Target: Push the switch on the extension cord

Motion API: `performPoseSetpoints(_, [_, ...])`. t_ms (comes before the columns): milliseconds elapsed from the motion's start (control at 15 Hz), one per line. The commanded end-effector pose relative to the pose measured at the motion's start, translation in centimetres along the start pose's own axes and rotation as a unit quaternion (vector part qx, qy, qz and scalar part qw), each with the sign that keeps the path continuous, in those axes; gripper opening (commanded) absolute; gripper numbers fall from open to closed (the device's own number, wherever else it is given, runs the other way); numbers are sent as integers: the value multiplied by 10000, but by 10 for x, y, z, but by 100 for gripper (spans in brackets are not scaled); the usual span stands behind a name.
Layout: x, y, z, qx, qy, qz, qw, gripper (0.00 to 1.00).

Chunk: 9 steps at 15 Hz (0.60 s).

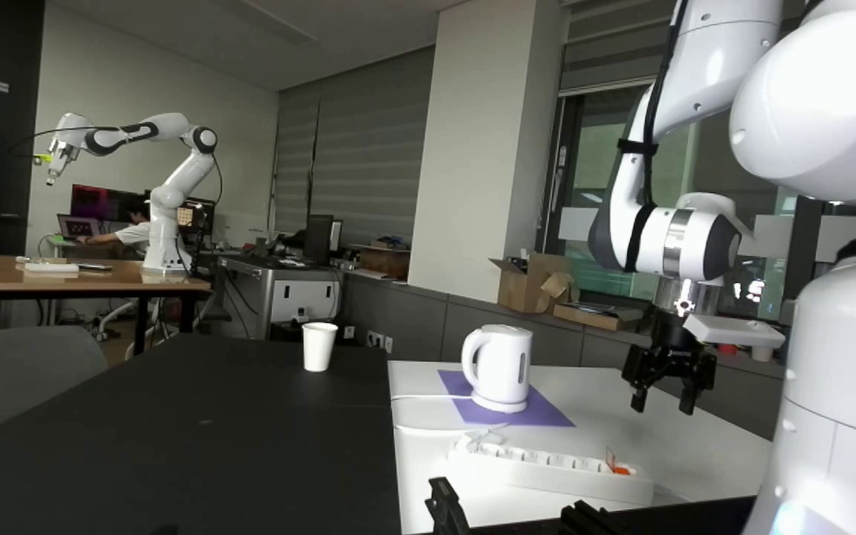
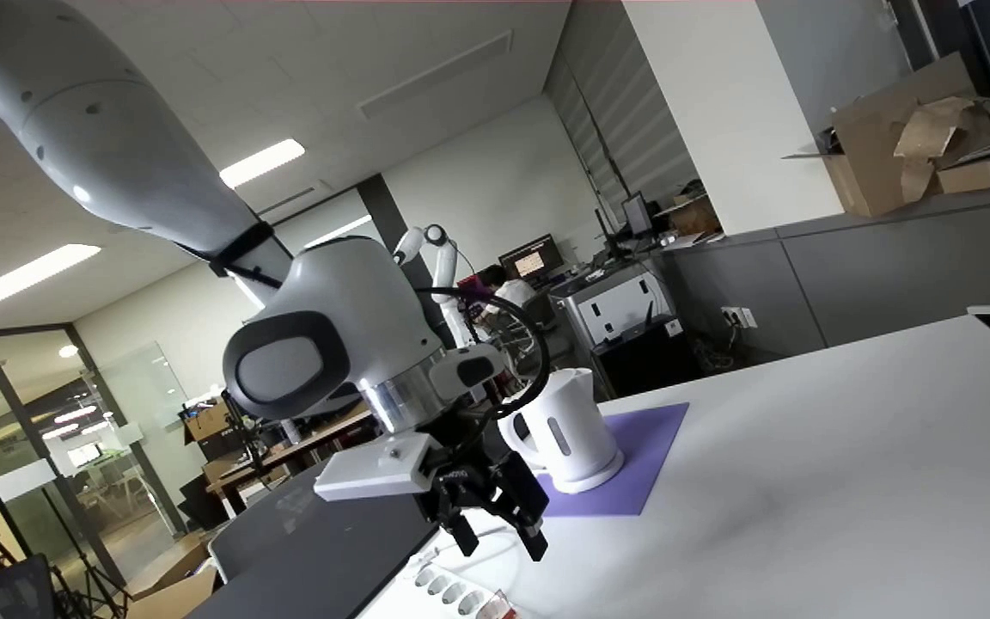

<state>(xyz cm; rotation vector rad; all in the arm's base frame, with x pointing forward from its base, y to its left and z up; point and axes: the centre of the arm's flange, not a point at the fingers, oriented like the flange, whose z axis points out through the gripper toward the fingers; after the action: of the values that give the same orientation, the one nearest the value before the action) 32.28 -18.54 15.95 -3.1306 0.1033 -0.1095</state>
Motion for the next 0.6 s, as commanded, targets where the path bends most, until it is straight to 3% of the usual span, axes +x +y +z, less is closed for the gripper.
performPoseSetpoints(0, [4, -9, -58, 161, -215, -35, 9996, 100])
performPoseSetpoints(533, [11, -18, -87, 200, -479, -310, 9982, 100])
